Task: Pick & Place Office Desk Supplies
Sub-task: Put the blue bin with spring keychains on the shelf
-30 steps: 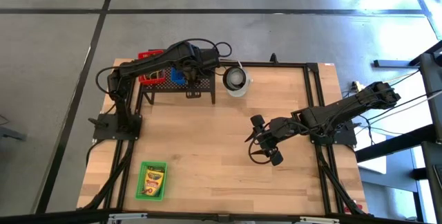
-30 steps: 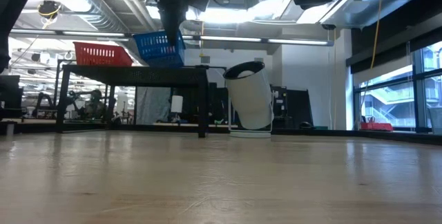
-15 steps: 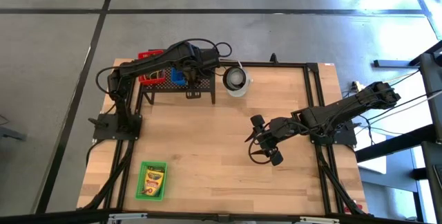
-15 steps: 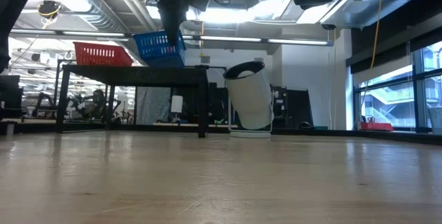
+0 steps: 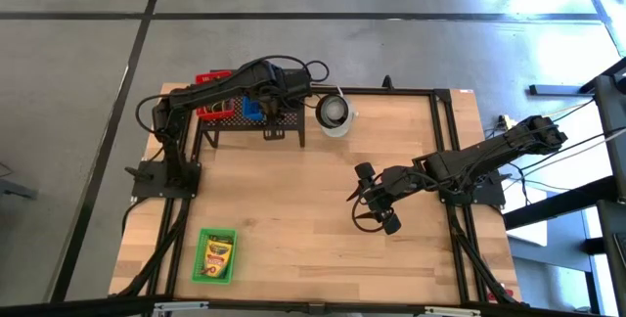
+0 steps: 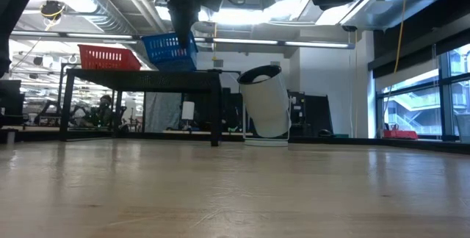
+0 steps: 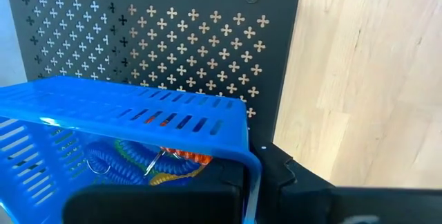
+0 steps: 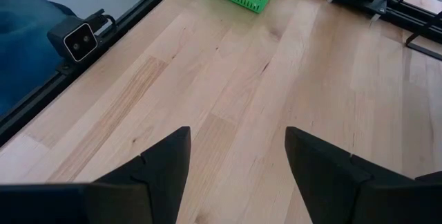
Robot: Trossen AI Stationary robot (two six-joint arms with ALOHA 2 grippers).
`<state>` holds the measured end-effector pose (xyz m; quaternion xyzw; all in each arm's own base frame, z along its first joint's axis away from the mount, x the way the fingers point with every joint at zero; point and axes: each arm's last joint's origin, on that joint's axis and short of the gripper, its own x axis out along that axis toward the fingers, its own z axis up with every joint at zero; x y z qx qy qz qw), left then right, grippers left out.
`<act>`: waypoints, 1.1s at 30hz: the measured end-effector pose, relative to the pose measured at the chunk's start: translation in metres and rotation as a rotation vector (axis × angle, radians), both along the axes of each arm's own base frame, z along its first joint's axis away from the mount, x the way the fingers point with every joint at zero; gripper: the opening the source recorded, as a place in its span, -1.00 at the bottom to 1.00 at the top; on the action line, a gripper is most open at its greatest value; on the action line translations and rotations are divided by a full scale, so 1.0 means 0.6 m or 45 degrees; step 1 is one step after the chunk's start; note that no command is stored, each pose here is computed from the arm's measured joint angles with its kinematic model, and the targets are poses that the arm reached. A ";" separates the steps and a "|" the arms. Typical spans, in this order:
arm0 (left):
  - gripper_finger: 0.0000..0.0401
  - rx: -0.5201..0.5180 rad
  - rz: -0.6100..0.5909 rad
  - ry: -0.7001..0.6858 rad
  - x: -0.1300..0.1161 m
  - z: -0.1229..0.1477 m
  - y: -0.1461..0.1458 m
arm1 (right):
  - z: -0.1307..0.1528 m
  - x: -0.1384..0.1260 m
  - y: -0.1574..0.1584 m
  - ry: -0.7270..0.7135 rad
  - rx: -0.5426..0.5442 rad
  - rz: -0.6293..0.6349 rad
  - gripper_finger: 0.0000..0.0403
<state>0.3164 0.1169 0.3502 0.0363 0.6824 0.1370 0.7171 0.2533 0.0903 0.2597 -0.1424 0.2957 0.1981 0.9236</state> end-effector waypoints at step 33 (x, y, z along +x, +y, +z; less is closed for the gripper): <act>-0.98 0.005 0.021 0.121 -0.016 -0.032 0.018 | 0.000 0.000 0.000 -0.001 0.000 0.001 0.18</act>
